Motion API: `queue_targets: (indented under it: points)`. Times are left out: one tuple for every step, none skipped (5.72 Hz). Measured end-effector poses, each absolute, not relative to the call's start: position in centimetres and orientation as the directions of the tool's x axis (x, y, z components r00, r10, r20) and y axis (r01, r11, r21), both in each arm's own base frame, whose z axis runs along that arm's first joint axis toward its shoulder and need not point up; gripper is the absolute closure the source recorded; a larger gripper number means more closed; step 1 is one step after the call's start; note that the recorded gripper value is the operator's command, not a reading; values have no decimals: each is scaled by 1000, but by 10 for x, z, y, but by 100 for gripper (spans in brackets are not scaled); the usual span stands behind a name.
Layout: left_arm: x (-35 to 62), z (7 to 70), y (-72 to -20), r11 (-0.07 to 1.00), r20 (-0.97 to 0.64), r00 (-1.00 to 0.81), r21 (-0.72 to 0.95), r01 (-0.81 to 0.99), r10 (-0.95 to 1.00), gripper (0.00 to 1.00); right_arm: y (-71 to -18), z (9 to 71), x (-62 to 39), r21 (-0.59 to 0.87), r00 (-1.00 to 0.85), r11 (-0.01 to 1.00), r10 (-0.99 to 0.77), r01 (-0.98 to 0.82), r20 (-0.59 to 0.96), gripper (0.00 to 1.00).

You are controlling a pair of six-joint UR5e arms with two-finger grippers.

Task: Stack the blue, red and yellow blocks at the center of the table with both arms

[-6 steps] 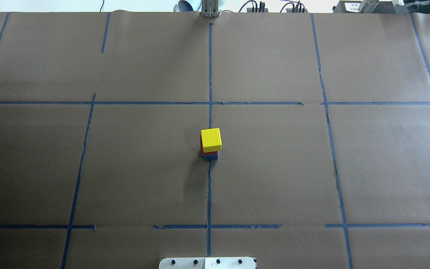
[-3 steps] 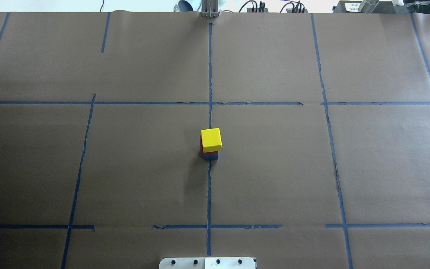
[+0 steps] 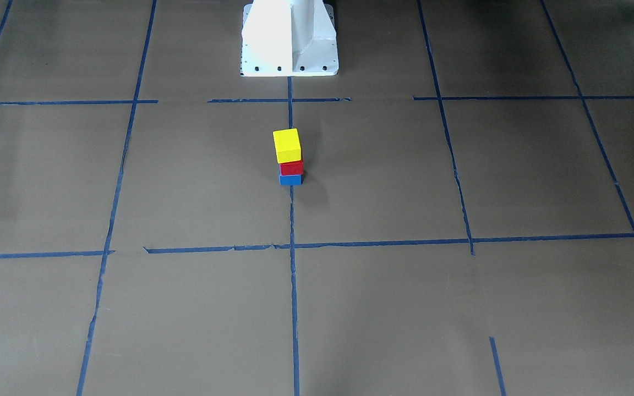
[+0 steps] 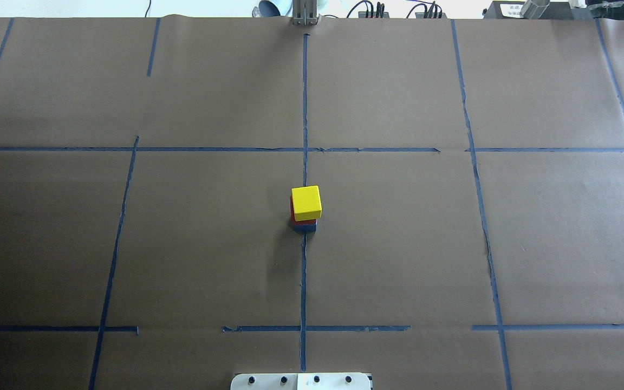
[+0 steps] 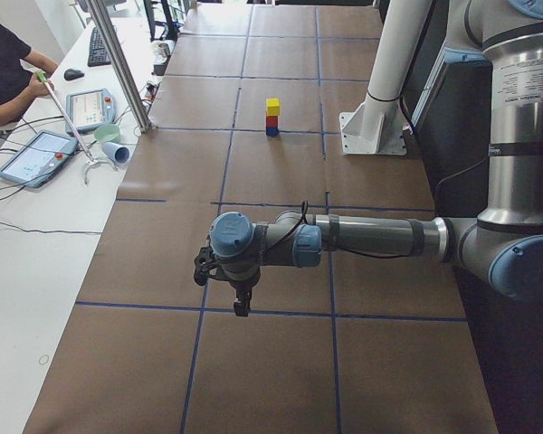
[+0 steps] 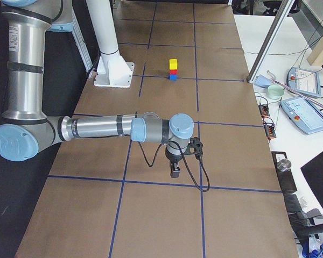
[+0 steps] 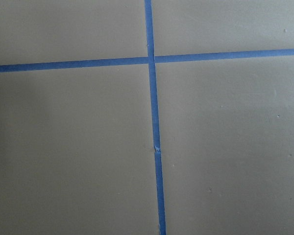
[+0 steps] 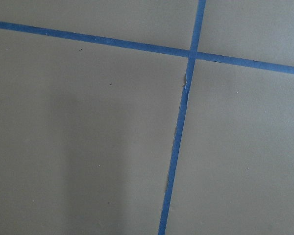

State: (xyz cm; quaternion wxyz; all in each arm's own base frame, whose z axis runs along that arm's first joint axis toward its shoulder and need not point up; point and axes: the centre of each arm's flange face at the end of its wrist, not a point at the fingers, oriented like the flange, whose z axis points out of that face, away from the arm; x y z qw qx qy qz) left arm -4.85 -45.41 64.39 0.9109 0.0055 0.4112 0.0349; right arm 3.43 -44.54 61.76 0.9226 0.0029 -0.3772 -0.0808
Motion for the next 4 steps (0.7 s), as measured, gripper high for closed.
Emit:
queue_targets:
  points:
    - [-48, 645, -452, 998, -749, 659, 34, -59, 65, 0, -445, 617, 34, 67, 702, 987, -152, 147, 696, 0]
    - [-48, 646, -452, 998, -749, 660, 32, -60, 64, 0, -446, 617, 34, 68, 702, 987, -152, 147, 696, 0]
    - [-48, 646, -452, 998, -749, 660, 32, -60, 63, 0, -446, 617, 34, 69, 702, 987, -153, 147, 696, 0]
    - [-48, 646, -452, 998, -749, 659, 33, -59, 64, 0, -446, 616, 34, 69, 702, 987, -153, 147, 696, 0]
